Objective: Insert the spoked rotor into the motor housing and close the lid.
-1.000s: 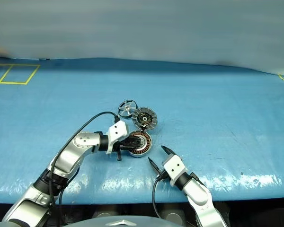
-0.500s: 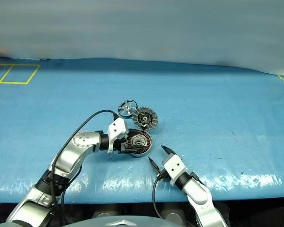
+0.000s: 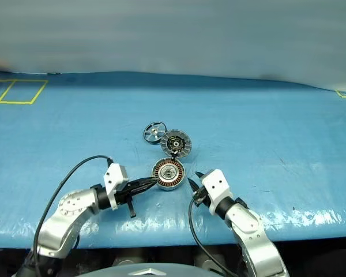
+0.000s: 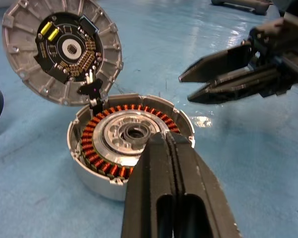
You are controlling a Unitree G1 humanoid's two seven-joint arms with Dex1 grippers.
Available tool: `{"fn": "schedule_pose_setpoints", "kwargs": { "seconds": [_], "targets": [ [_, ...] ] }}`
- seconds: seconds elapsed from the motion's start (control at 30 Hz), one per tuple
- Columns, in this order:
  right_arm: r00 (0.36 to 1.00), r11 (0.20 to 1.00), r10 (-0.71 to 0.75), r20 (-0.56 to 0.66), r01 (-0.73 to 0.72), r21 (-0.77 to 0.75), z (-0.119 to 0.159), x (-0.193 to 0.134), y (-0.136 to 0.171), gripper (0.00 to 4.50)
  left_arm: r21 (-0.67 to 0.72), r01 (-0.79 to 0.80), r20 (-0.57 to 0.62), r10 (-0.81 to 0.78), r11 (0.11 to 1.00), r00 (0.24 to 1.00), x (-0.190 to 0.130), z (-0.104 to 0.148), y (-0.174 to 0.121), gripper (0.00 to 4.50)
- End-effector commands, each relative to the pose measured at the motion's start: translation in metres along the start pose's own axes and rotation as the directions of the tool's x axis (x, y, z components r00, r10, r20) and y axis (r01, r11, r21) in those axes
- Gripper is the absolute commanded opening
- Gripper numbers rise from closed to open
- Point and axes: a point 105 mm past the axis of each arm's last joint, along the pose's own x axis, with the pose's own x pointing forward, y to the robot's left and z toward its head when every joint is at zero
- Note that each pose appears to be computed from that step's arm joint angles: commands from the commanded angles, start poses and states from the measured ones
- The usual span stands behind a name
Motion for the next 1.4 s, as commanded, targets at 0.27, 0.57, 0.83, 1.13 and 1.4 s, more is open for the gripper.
{"fn": "schedule_pose_setpoints", "kwargs": {
  "seconds": [0.27,0.57,0.83,1.13,1.4],
  "targets": [
    [0.992,0.995,0.102,-0.08,-0.101,0.013,0.038,0.02,0.024,0.02,0.073,-0.212,0.131,0.201,0.975,0.971,-0.018,-0.007,-0.009,0.0],
    [0.972,0.984,0.148,-0.182,-0.127,0.125,0.04,0.037,0.039,0.02,0.022,-0.227,0.117,0.223,0.974,0.968,-0.018,-0.024,-0.016,0.0],
    [0.959,0.982,0.162,-0.233,-0.134,0.13,0.033,0.041,0.042,0.02,0.005,-0.226,0.122,0.224,0.974,0.967,-0.017,-0.026,-0.018,0.0],
    [0.953,0.981,0.168,-0.253,-0.137,0.136,0.027,0.05,0.042,0.02,-0.01,-0.215,0.123,0.214,0.977,0.969,-0.015,-0.031,-0.019,0.0],
    [0.945,0.987,0.144,-0.293,-0.114,0.116,0.021,0.057,0.037,0.02,-0.016,-0.213,0.12,0.213,0.977,0.97,-0.014,-0.033,-0.02,0.0]
  ]
}}
